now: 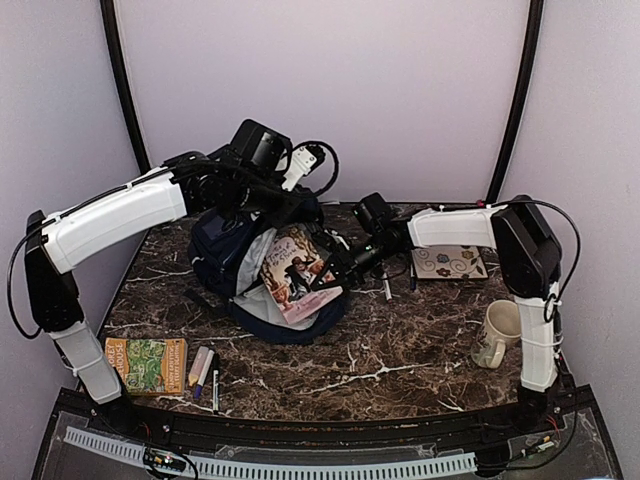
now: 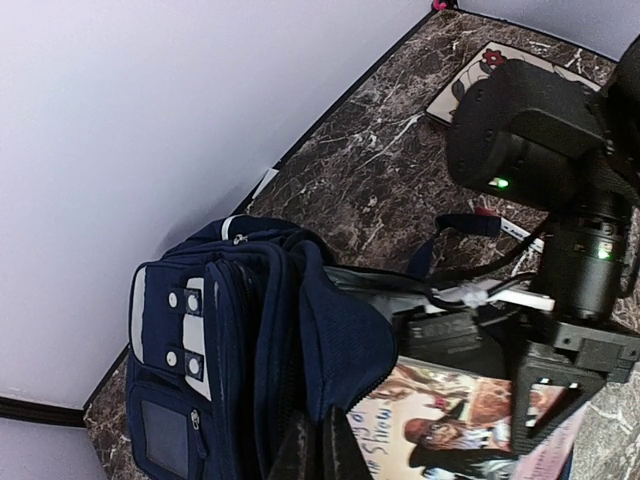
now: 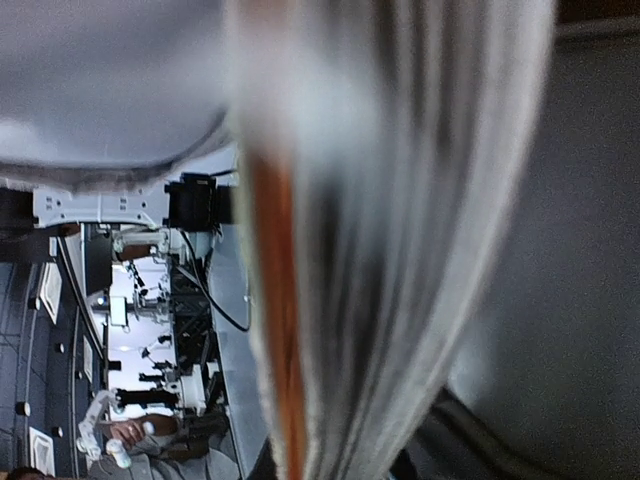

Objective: Pack the student bag
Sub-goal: Place the book in the largest pocket of the bag.

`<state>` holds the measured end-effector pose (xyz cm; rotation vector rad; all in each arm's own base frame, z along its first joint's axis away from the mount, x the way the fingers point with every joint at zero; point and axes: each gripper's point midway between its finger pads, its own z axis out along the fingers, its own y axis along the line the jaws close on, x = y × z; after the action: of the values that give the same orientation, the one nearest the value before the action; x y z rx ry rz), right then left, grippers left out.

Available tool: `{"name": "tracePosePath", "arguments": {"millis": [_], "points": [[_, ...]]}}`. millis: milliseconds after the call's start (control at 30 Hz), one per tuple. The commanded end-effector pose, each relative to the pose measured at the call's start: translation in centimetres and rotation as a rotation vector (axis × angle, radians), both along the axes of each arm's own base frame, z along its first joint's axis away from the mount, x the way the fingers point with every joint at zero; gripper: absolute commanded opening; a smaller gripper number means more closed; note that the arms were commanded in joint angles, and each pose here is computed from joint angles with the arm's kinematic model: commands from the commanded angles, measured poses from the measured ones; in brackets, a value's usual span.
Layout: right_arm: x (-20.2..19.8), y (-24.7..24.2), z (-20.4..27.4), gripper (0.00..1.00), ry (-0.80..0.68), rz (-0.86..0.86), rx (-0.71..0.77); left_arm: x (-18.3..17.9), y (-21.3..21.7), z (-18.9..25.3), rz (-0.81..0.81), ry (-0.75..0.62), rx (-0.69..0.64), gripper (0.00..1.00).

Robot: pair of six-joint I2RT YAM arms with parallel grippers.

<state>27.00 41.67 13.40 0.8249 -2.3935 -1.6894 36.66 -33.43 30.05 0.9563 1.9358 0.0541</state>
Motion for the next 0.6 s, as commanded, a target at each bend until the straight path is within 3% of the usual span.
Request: {"name": "tracePosePath", "arguments": {"millis": [0, 567], "points": [[2.5, 3.3, 0.4, 0.00, 0.037, -0.054, 0.050, -1.7, -0.6, 6.3, -0.050, -0.095, -0.207, 0.00], [8.5, 10.8, -2.5, 0.00, -0.054, -0.078, 0.077, -4.1, -1.0, 5.3, -0.143, -0.043, -0.242, 0.00]]}}
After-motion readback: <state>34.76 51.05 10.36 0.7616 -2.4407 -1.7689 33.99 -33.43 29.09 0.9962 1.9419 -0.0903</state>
